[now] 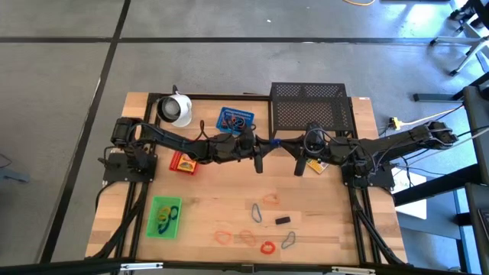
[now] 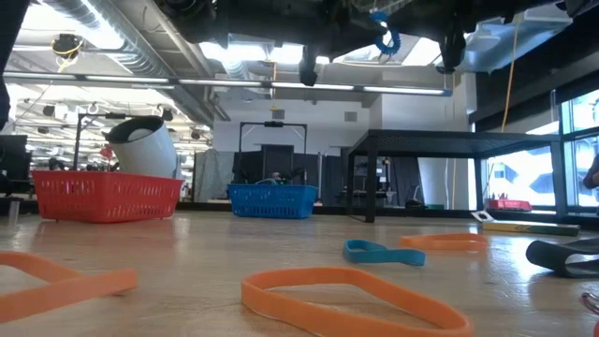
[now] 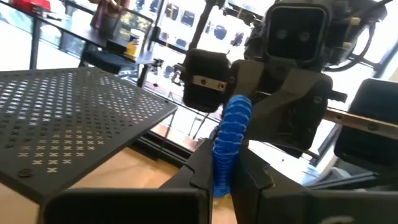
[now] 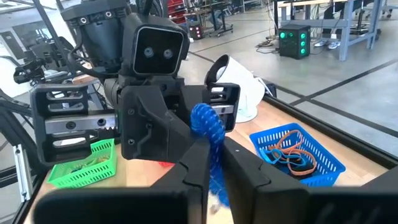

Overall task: Pick & Place Office Desk Supplies
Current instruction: Put the blue spring keychain into the green bin

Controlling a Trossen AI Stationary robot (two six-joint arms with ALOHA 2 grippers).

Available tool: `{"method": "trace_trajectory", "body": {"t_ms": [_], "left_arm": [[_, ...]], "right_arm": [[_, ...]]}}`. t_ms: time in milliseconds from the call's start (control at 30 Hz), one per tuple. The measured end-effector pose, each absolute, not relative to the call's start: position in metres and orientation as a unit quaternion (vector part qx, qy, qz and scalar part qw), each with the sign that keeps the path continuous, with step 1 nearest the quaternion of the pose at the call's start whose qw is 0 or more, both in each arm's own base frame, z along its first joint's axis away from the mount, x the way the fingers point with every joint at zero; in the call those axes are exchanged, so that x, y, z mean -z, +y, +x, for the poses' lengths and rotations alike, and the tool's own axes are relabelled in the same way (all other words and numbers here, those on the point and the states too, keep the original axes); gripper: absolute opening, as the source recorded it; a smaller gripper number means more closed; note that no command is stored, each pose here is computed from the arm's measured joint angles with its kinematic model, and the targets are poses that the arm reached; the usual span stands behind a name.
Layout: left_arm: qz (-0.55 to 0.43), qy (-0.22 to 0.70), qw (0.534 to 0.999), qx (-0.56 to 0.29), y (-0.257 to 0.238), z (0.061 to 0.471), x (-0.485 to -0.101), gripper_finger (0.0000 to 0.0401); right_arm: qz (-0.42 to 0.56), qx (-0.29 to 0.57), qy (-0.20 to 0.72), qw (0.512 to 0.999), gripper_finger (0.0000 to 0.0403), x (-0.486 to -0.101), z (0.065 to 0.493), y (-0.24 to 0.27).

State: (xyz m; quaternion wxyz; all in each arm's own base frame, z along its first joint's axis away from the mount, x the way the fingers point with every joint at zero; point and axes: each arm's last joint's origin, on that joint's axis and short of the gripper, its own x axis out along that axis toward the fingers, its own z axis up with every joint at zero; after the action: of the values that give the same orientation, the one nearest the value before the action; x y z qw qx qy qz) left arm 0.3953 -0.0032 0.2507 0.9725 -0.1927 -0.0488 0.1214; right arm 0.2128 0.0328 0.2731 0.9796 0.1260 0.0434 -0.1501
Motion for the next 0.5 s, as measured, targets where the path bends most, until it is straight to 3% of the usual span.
{"method": "trace_trajectory", "body": {"t_ms": [267, 500], "left_arm": [[-0.228, -0.028, 0.967, -0.112, -0.004, 0.396, -0.246, 0.0024], [-0.273, 0.089, 0.951, -0.113, -0.005, 0.391, -0.228, 0.0025]], "right_arm": [[0.13, 0.13, 0.049, 0.982, 0.0124, -0.273, 0.213, 0.032], [0.138, 0.119, 0.074, 0.98, 0.0176, -0.268, 0.213, 0.033]]}}
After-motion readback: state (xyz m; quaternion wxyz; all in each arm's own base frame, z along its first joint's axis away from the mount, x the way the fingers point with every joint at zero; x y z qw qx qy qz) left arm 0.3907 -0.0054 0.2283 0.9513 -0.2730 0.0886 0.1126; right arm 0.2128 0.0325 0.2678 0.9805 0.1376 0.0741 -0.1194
